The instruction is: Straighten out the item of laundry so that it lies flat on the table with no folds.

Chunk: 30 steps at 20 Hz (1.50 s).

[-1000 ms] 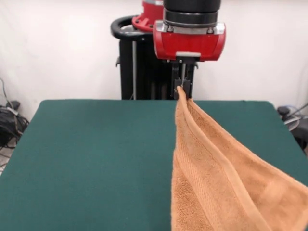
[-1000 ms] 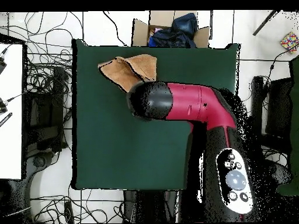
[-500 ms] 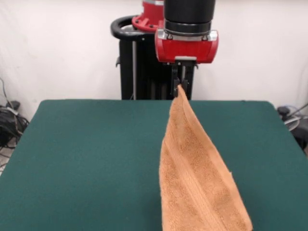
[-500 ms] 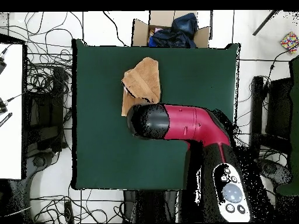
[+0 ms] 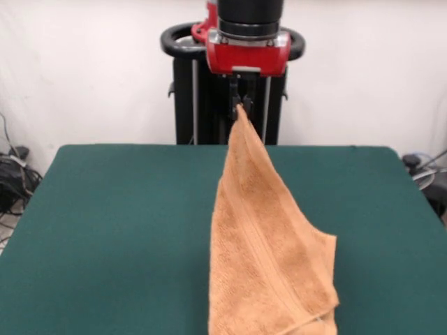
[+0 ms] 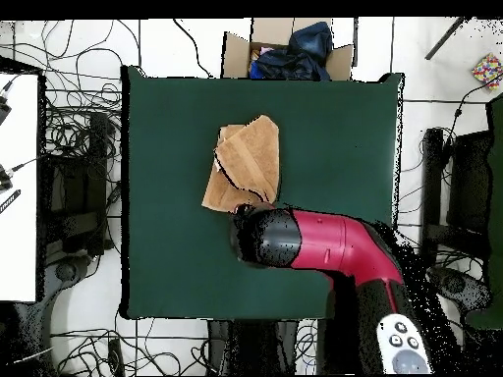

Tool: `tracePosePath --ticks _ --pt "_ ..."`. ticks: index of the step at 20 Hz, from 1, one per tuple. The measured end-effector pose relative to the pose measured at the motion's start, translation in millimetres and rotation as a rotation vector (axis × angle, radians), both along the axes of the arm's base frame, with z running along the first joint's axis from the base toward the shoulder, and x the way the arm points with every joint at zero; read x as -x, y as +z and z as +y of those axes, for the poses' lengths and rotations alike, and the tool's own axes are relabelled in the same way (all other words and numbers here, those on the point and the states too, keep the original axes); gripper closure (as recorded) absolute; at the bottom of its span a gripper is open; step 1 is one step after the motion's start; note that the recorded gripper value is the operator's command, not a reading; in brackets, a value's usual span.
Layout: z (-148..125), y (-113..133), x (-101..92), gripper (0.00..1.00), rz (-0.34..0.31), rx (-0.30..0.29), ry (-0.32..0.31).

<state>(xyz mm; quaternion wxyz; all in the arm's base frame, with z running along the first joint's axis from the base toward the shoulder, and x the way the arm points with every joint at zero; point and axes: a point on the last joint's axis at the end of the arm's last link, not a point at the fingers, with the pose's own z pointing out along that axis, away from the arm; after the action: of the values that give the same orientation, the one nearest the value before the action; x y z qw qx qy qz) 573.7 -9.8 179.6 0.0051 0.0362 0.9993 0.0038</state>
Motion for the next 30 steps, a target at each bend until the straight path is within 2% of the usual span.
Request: tracePosePath --ticks 8,13,21,30 --pt "-13.4 -1.8 33.5 1.0 -0.017 0.022 -0.004" --pt "-23.0 1.5 56.4 1.0 -0.002 0.032 -0.018" --pt "-34.3 14.3 80.6 1.0 0.001 0.046 -0.048" --pt "-27.9 26.9 96.4 1.0 -0.007 0.062 -0.041"
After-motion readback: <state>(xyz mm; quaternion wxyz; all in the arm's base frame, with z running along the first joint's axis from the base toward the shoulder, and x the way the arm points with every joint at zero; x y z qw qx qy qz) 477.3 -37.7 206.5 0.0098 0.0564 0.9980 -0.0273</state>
